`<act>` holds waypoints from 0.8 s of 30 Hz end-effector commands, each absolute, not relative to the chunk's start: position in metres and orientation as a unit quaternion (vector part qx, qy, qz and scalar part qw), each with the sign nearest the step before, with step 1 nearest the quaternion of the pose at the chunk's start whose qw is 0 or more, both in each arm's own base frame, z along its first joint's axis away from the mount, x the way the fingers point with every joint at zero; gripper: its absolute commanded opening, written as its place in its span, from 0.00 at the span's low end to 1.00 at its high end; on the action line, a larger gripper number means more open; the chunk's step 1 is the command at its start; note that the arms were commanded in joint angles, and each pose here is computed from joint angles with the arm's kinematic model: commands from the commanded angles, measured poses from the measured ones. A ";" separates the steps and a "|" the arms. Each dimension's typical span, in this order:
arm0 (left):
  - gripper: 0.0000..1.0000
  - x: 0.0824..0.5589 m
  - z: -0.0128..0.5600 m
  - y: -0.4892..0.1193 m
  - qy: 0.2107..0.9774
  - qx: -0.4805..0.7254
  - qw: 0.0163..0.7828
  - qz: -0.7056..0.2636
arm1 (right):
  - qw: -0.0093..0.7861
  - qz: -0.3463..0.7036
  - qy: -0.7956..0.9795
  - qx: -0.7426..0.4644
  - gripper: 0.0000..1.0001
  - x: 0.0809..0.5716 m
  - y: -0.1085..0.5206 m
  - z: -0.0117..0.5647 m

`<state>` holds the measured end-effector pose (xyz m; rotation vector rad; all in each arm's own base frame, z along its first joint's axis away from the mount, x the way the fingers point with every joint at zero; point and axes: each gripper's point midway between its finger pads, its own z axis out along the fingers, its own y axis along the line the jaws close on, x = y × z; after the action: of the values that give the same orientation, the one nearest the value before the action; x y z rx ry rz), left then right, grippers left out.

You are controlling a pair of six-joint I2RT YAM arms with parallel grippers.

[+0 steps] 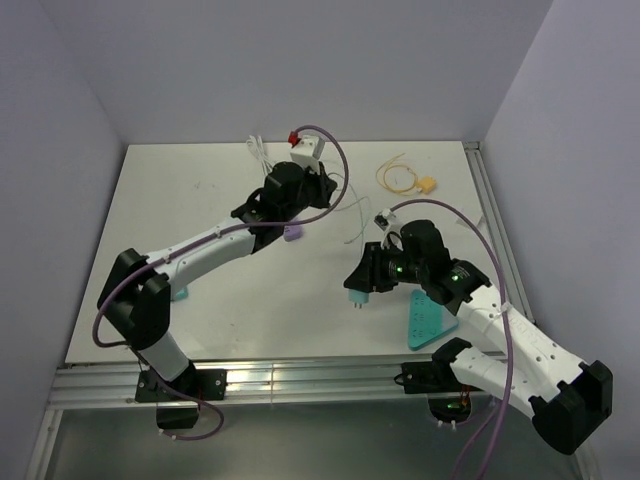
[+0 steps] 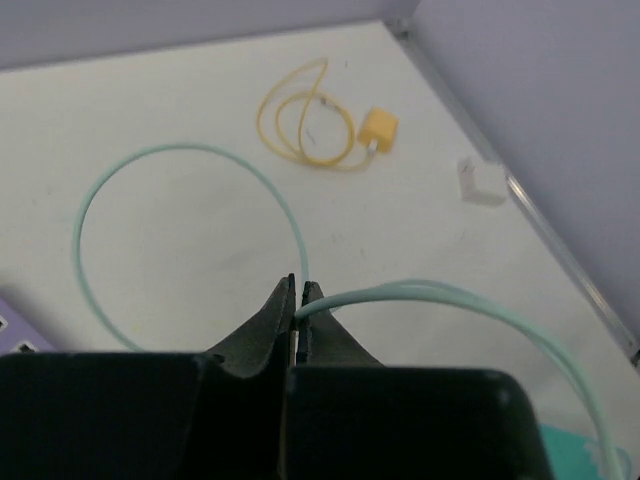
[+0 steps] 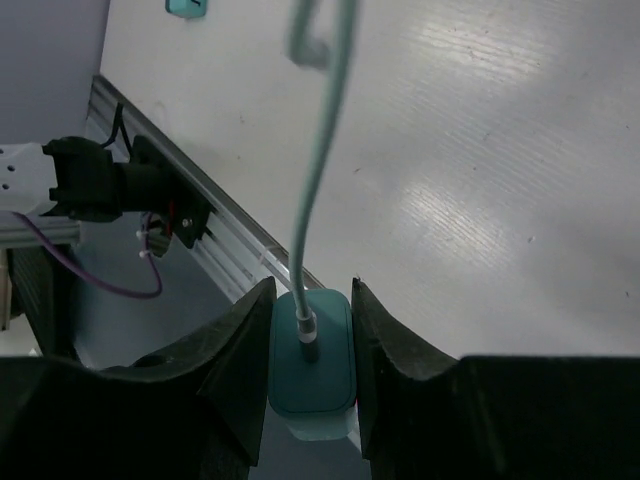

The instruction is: Insert the plug

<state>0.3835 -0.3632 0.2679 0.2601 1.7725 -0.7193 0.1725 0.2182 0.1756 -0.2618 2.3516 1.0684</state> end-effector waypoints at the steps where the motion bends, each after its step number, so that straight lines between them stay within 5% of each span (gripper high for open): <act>1: 0.00 0.365 0.255 -0.389 0.762 0.181 0.507 -0.360 | 0.280 0.421 0.853 -0.130 0.00 0.177 0.229 0.199; 7: 0.01 0.389 0.190 -0.359 0.844 0.104 0.434 -0.298 | 0.339 0.375 0.862 -0.052 0.00 0.212 0.216 0.207; 12: 0.27 0.374 0.173 -0.354 0.846 0.106 0.416 -0.318 | 0.367 0.363 0.856 -0.002 0.00 0.235 0.214 0.212; 16: 0.81 0.356 0.195 -0.356 0.815 0.119 0.431 -0.368 | 0.370 0.357 0.857 0.041 0.00 0.246 0.208 0.207; 17: 0.87 0.351 0.199 -0.355 0.810 0.116 0.432 -0.378 | 0.374 0.360 0.854 0.045 0.00 0.248 0.208 0.209; 24: 0.92 0.301 0.246 -0.350 0.726 0.130 0.459 -0.496 | 0.400 0.364 0.836 0.089 0.00 0.259 0.191 0.222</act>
<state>0.3171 -0.3365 0.1759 0.2857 2.0516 -0.9953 0.2433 0.1957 0.1889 0.1740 2.2525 0.8880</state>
